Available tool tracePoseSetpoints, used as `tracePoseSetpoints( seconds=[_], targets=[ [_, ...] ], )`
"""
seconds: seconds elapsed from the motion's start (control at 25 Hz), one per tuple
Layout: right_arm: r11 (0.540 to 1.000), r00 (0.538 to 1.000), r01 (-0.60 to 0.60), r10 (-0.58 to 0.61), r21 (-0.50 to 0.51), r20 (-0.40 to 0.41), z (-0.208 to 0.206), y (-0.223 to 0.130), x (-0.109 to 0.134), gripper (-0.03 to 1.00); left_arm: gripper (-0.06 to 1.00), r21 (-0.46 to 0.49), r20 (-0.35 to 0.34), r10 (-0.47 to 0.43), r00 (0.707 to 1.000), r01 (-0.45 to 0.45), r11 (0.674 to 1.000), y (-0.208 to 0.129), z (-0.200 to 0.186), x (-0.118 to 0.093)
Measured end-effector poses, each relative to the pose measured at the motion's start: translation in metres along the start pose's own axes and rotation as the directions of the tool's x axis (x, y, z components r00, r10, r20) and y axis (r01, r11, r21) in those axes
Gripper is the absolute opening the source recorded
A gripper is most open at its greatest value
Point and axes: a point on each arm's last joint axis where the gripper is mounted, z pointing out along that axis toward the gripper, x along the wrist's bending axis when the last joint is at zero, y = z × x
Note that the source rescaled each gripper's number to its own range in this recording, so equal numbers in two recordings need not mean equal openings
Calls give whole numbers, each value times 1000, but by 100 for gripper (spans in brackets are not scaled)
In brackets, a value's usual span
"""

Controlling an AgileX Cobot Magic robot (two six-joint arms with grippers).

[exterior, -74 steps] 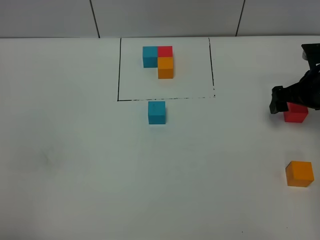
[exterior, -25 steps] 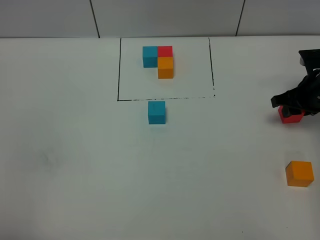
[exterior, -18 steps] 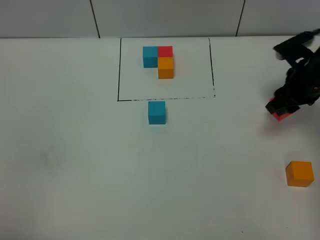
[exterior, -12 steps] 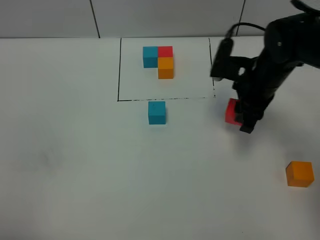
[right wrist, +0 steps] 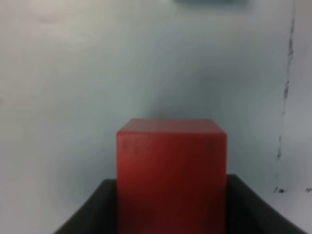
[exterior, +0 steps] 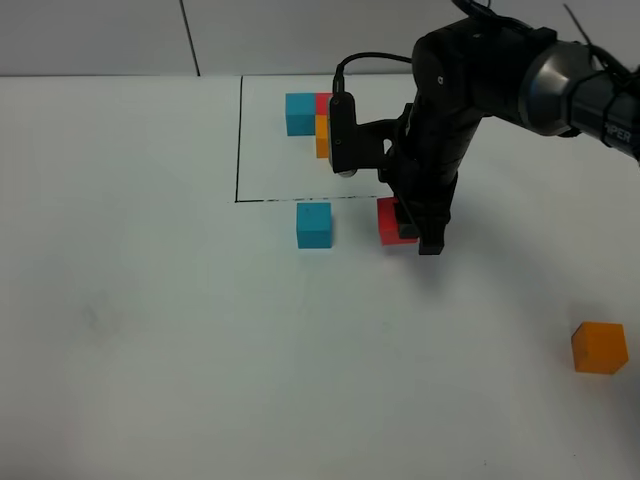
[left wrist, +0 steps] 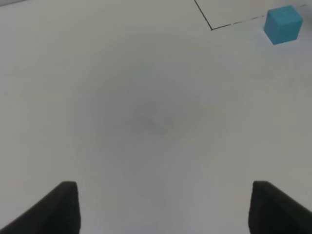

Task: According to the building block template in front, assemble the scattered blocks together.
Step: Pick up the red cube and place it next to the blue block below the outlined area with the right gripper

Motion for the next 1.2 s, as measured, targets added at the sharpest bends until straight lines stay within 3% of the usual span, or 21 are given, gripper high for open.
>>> tracePoseSetpoints(
  seconds=[0.64,1.2],
  targets=[
    [999,1000,-22,21,-45,-19,38,17,-25,1,62,0,0,0,1000,0,1000,0,0,0],
    [994,997,-63,59,-94,-49,54,23,-26,1,62,0,0,-1,1000,1,1000,0,0,0]
  ],
)
